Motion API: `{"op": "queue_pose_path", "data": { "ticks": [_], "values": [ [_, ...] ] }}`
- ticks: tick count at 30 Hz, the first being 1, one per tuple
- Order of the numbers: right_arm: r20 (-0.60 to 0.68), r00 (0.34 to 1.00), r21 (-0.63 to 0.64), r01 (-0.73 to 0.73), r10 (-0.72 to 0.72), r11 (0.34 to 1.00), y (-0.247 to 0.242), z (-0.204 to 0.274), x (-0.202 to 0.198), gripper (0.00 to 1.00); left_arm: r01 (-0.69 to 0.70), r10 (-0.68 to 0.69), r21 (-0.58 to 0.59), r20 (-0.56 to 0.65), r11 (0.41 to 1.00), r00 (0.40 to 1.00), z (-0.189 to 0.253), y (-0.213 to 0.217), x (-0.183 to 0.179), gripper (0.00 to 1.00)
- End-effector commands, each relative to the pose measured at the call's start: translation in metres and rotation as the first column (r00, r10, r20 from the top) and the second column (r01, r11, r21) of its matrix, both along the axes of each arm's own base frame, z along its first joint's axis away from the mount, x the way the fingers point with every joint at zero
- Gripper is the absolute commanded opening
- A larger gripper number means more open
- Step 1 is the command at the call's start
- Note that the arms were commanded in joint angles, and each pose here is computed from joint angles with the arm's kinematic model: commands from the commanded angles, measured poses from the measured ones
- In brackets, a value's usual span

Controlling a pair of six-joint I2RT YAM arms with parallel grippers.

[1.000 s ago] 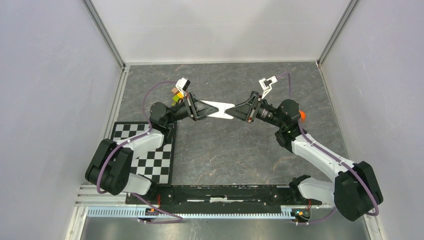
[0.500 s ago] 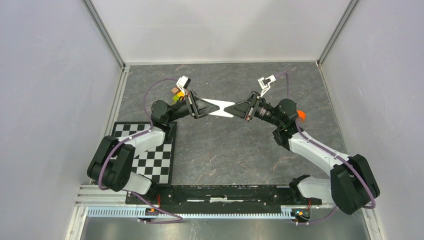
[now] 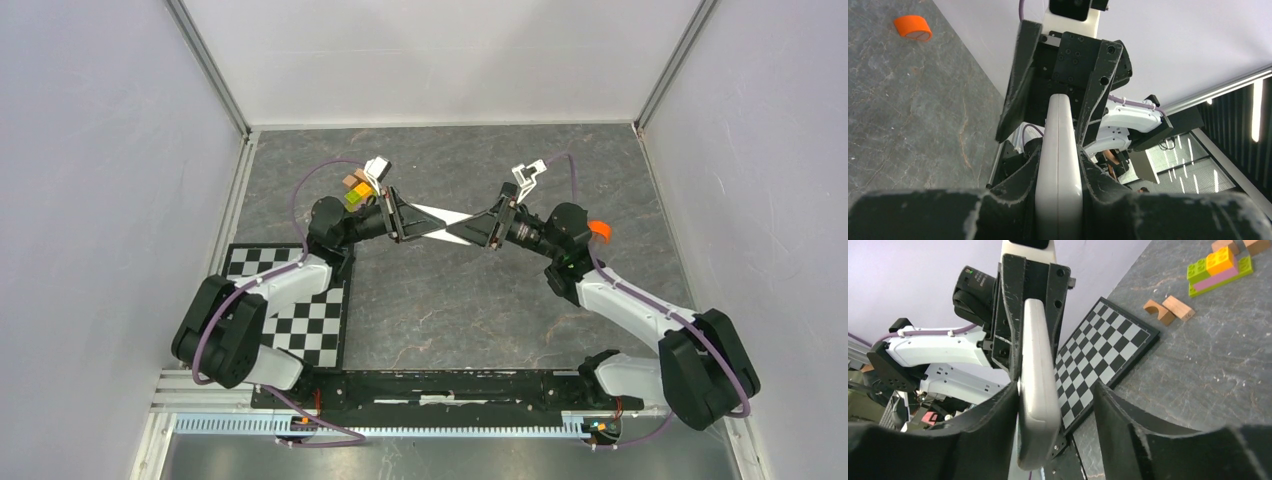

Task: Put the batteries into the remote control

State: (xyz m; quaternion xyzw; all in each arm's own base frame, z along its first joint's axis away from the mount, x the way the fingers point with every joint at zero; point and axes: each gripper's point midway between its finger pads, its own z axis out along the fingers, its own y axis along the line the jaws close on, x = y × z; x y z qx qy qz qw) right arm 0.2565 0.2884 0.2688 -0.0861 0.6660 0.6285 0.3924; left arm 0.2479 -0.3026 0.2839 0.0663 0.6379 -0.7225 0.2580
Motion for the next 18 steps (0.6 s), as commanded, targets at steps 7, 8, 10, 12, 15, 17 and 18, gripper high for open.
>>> {"op": "queue_pose_path", "data": {
  "ticks": [7, 8, 10, 12, 15, 17, 18],
  "values": [
    [0.152, 0.987, -0.070, 0.063, -0.051, 0.996, -0.028, -0.005, -0.009, 0.98, 0.017, -0.014, -0.028, 0.102, 0.999, 0.995, 0.012, -0.009, -0.003, 0.03],
    [0.165, 0.984, -0.064, 0.080, -0.068, 0.995, -0.033, -0.002, -0.009, 0.98, 0.007, -0.005, -0.020, 0.088, 1.000, 0.996, 0.006, -0.010, 0.002, 0.03],
    [0.170, 0.980, -0.061, 0.119, -0.107, 0.991, -0.045, 0.000, -0.006, 0.98, -0.012, 0.012, -0.001, 0.062, 1.000, 0.998, -0.006, -0.012, 0.010, 0.06],
    [0.160, 0.969, -0.078, 0.205, -0.190, 0.976, -0.061, -0.002, 0.002, 0.98, -0.046, 0.044, 0.053, 0.026, 0.998, 0.999, -0.029, -0.016, 0.023, 0.09],
    [0.146, 0.908, -0.193, 0.415, -0.392, 0.889, -0.095, -0.020, 0.026, 0.98, -0.106, 0.116, 0.170, -0.047, 0.980, 0.992, -0.074, -0.021, 0.048, 0.15],
    [0.151, 0.842, -0.288, 0.539, -0.518, 0.792, -0.121, -0.031, 0.037, 0.98, -0.122, 0.144, 0.208, -0.098, 0.971, 0.985, -0.099, -0.026, 0.063, 0.16],
    [0.162, 0.813, -0.324, 0.579, -0.559, 0.749, -0.131, -0.034, 0.040, 0.98, -0.131, 0.163, 0.218, -0.135, 0.967, 0.977, -0.108, -0.029, 0.071, 0.16]
  ]
}}
